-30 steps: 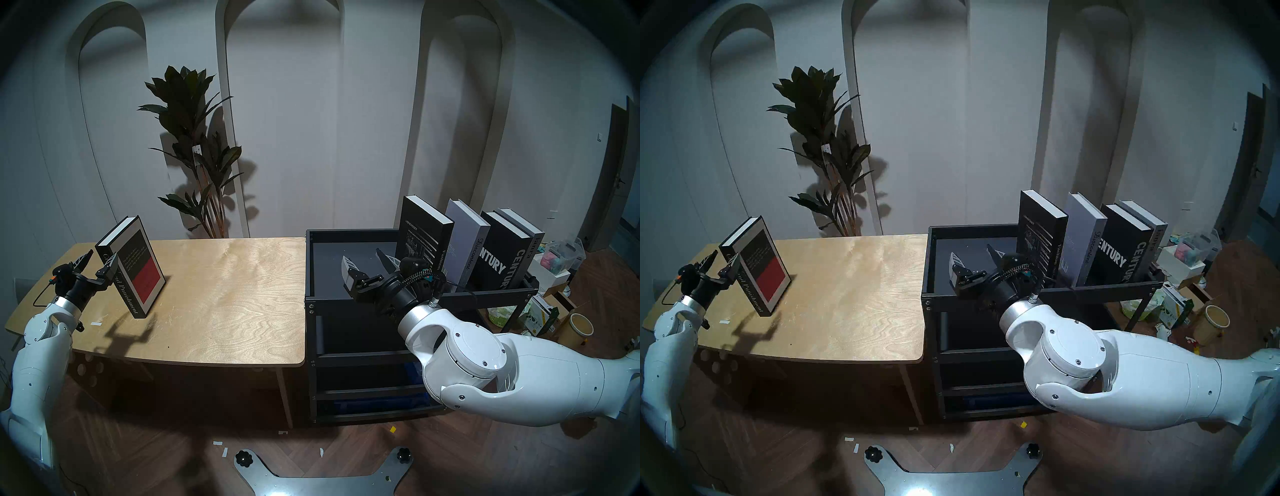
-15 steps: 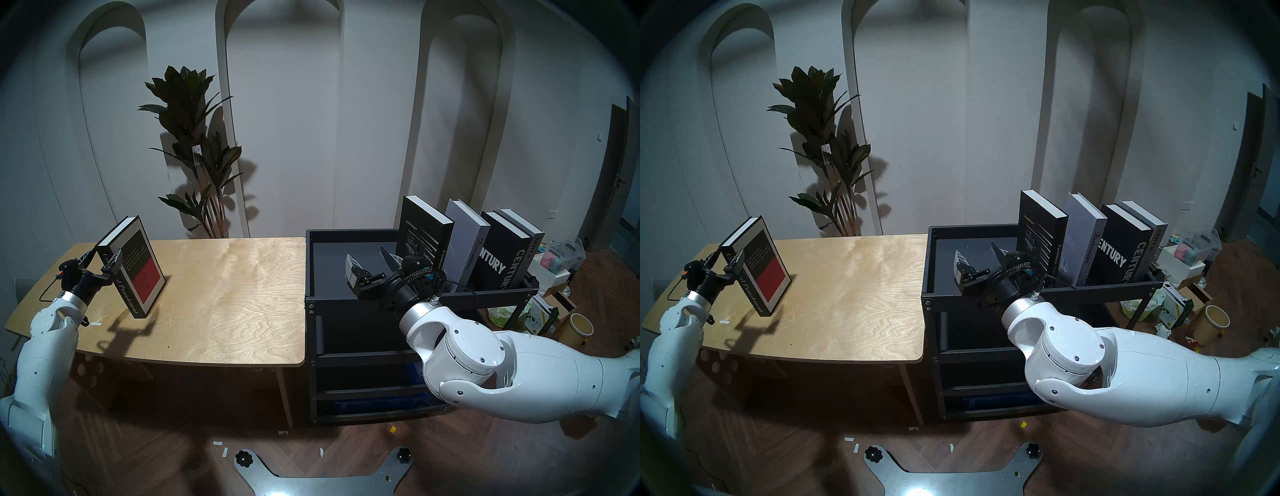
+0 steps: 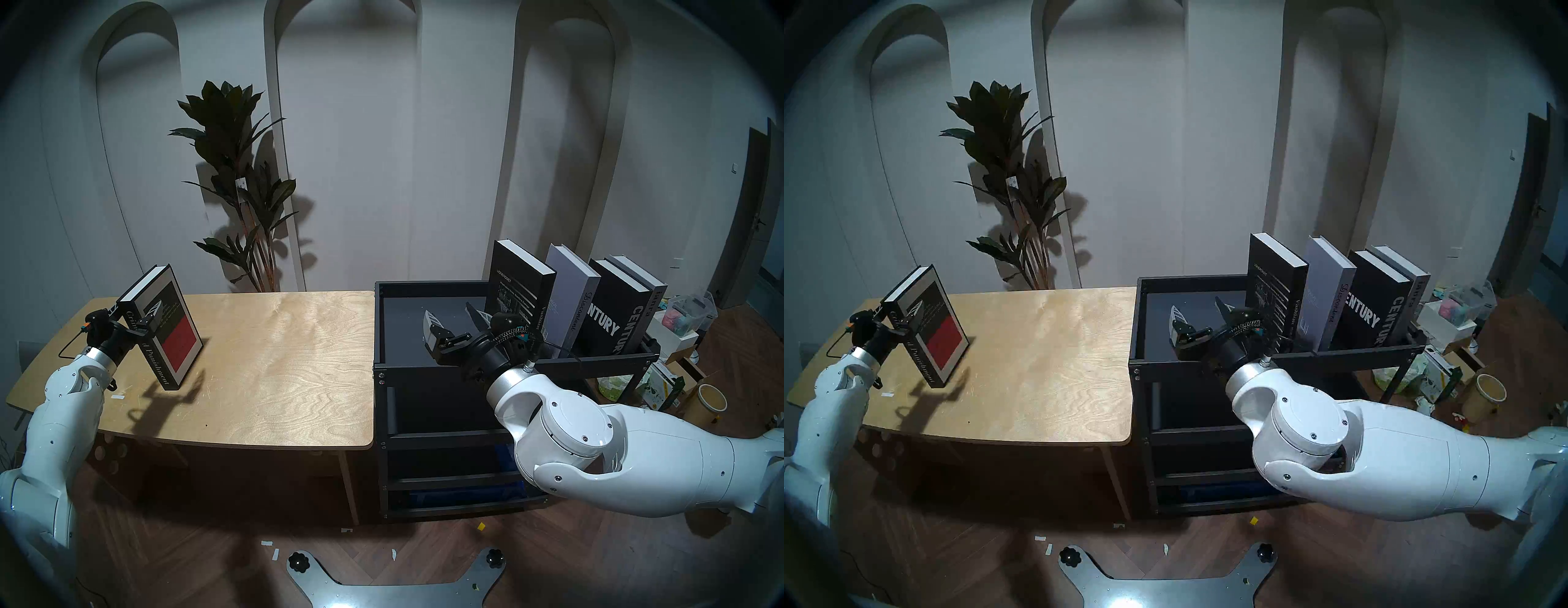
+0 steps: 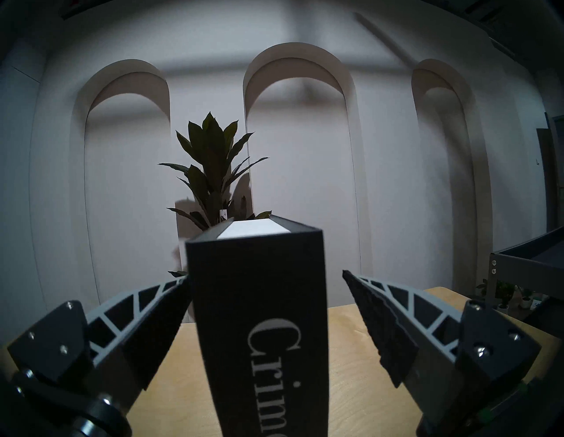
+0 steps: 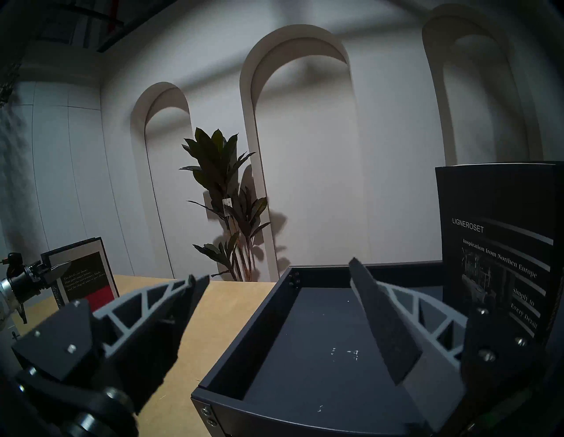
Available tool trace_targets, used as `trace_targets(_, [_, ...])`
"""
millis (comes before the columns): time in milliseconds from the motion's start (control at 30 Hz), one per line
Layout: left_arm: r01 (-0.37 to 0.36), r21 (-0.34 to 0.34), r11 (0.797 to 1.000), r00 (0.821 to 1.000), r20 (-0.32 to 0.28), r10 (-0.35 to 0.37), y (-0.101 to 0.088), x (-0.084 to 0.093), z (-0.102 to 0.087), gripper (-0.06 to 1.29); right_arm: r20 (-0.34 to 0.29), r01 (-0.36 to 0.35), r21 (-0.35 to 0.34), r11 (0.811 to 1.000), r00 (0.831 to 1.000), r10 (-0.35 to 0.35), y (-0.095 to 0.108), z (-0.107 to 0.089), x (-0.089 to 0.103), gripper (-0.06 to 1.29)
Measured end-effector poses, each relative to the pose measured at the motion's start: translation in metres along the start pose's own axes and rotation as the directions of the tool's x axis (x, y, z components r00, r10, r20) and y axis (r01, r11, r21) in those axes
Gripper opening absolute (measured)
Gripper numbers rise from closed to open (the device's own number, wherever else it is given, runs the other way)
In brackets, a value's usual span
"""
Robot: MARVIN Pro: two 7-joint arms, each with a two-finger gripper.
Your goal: Move the books from the display table onto the shelf, standing them upright with spines facing out and tallest at one end
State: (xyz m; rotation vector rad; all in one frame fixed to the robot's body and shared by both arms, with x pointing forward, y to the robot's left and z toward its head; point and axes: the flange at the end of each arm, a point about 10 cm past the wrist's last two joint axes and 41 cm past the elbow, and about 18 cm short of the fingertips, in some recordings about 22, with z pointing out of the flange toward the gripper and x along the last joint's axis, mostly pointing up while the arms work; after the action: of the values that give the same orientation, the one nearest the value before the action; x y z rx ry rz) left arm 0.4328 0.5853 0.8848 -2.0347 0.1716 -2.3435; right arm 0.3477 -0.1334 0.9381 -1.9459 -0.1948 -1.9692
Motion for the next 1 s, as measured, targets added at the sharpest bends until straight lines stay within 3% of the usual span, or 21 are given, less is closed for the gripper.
trace_targets(500, [-0.023,-0.008,1.000,0.999,0.033,0.023,-0.009,-0.002,0.010,1.25,-0.005,-0.003,-0.001,1.000,1.000,0.003,-0.003,0.001,-0.002,1.20])
trace_targets(1000, [-0.039,-0.024,0.999,0.999,-0.017,0.039,-0.021,0.011,0.017,1.25,-0.021,0.004,0.010,1.000,1.000,-0.004,-0.003,-0.003,0.000,1.20])
